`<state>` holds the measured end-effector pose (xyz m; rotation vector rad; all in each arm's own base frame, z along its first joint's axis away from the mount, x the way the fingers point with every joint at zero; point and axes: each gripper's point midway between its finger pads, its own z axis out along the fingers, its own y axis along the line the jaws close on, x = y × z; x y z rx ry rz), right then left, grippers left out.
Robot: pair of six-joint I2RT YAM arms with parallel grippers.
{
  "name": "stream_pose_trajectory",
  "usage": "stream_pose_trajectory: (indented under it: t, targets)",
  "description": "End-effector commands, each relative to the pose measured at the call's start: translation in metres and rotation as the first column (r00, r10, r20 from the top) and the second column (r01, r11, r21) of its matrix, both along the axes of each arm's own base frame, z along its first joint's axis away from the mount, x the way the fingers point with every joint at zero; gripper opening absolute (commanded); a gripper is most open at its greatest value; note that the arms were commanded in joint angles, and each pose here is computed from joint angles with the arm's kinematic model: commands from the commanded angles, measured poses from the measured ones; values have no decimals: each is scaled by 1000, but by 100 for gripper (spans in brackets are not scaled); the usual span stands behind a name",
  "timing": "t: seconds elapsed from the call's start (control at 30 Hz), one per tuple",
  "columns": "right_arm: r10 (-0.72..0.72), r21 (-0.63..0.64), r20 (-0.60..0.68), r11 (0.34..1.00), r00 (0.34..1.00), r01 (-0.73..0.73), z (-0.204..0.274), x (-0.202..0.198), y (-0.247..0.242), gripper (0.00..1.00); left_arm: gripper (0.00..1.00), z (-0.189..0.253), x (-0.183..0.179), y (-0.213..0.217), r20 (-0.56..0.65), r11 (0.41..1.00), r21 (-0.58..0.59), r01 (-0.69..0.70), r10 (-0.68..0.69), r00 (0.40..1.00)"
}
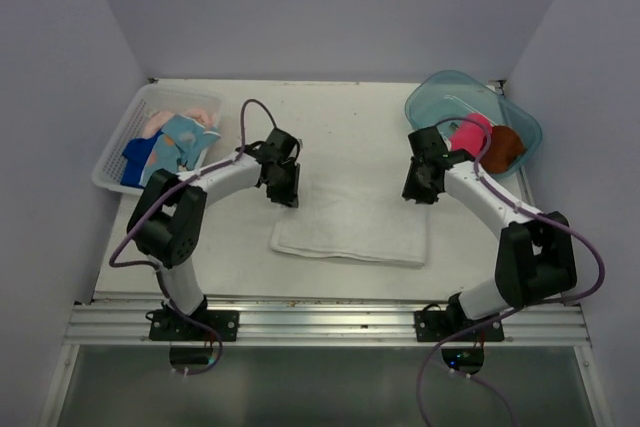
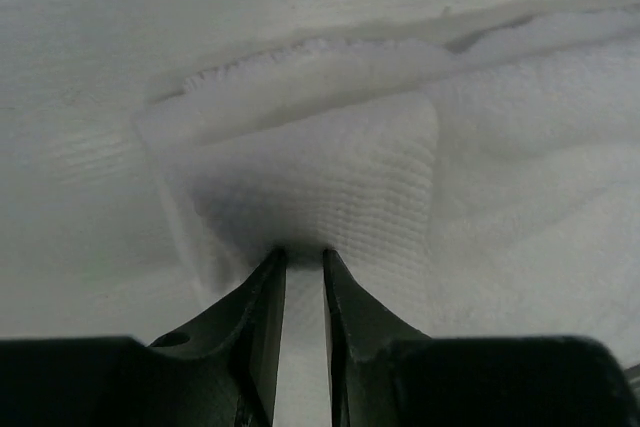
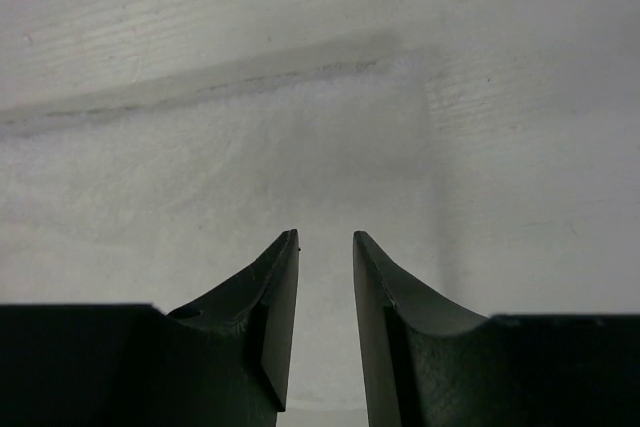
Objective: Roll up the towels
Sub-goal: Fold the towel
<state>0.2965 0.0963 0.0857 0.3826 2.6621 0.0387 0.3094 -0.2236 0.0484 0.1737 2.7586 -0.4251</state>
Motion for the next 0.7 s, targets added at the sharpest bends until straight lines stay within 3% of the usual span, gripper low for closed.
stream_pose_trajectory:
  t: [0.0,0.23,0.37,0.57,0.67]
  targets:
    - [-1,40,3,999,1000,1,-14,17,0,32,25,-14,25,17,11,999,9,-47,47,999]
    - [-54,-31,-136,998,989,50,-71,9,-12,20,24,-30,47,29,-28,996,23,-81,81,996]
    - [-58,5,-135,998,989,59,-75,-11,-11,20,24,-45,60,28,-50,996,56,-74,77,996]
    - [-43,50,-143,997,989,51,-78,-68,8,20,24,-42,117,7,-16,996,42,-78,79,997]
    - [-11,64,-170,998,985,22,-83,-109,28,21,23,-43,129,-1,-27,996,45,-77,78,997]
